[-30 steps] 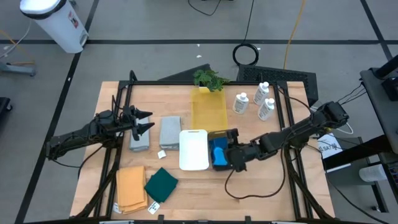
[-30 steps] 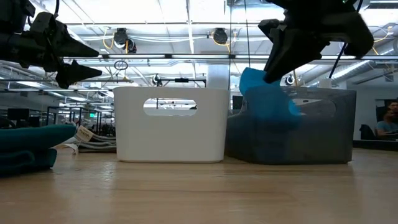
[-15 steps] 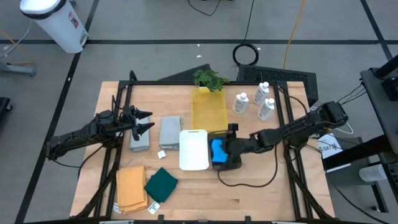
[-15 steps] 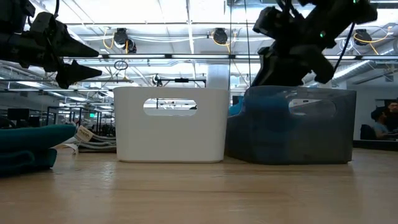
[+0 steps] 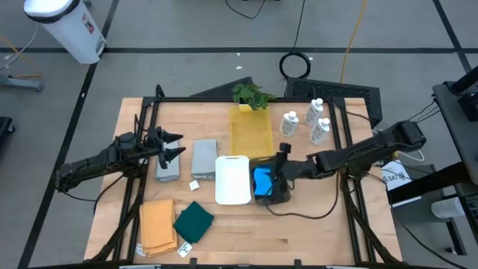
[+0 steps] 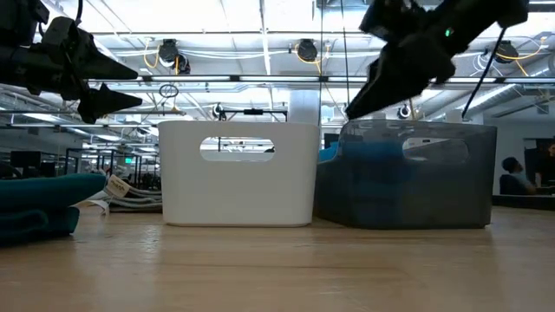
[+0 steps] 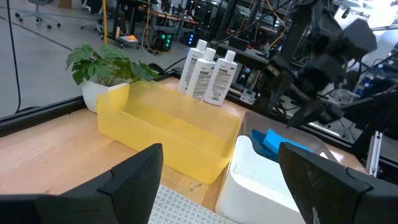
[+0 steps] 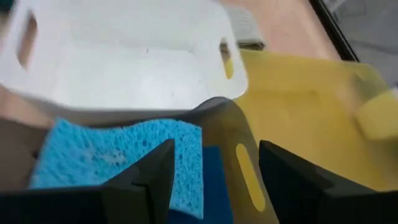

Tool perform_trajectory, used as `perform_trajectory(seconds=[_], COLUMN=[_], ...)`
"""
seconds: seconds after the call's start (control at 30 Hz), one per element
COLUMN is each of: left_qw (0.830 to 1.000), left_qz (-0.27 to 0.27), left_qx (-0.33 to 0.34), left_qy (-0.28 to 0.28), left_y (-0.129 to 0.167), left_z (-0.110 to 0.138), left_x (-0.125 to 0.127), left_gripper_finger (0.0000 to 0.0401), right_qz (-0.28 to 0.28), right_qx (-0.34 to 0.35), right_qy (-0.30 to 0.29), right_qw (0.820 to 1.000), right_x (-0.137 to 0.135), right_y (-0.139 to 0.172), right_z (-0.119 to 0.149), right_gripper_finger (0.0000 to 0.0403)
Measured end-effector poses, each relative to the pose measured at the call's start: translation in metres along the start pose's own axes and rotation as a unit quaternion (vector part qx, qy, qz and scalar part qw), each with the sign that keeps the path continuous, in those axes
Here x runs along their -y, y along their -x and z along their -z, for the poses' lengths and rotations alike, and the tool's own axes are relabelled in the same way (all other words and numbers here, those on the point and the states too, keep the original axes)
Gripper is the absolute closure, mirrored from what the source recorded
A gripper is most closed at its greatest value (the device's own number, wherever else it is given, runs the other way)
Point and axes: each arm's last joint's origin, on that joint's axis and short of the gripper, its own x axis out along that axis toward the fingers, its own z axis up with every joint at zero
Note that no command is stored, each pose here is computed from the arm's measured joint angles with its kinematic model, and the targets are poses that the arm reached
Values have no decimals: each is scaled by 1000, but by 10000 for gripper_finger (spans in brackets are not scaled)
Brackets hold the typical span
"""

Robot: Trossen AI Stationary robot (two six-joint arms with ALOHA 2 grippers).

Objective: Pick & Place Kitchen Items
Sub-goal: Adjust the black bin on the table

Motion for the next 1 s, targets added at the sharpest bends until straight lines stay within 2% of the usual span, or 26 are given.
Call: perform_trajectory(seconds=[0.13,0.3,0.4,0.5,0.6,0.73,1.0], left_qw=[1000,1000,1000,1000,1000,1000,1000], left_qz=[0,0,0,0,0,0,0], left_qx=[0,0,0,0,0,0,0], left_qy=[0,0,0,0,0,0,0], left_y=[0,0,0,0,0,0,0], left_z=[0,0,0,0,0,0,0], left_x=[0,0,0,0,0,0,0], left_gripper_finger=[77,77,77,77,77,77,77], right_qz=[-7,-5,25,16,-10,-43,-106], right_qx=[-25,-80,-107,-140,-167,-183,-151], right_qy=[-52,-89,-80,-56,-51,-78,-103], right_qw=[998,993,991,988,985,979,977], right_x=[6,6,2,-2,-4,-1,2], right_y=[29,65,74,72,66,56,41], right_z=[4,20,39,58,71,79,83], right_gripper_finger=[220,285,342,392,389,398,402])
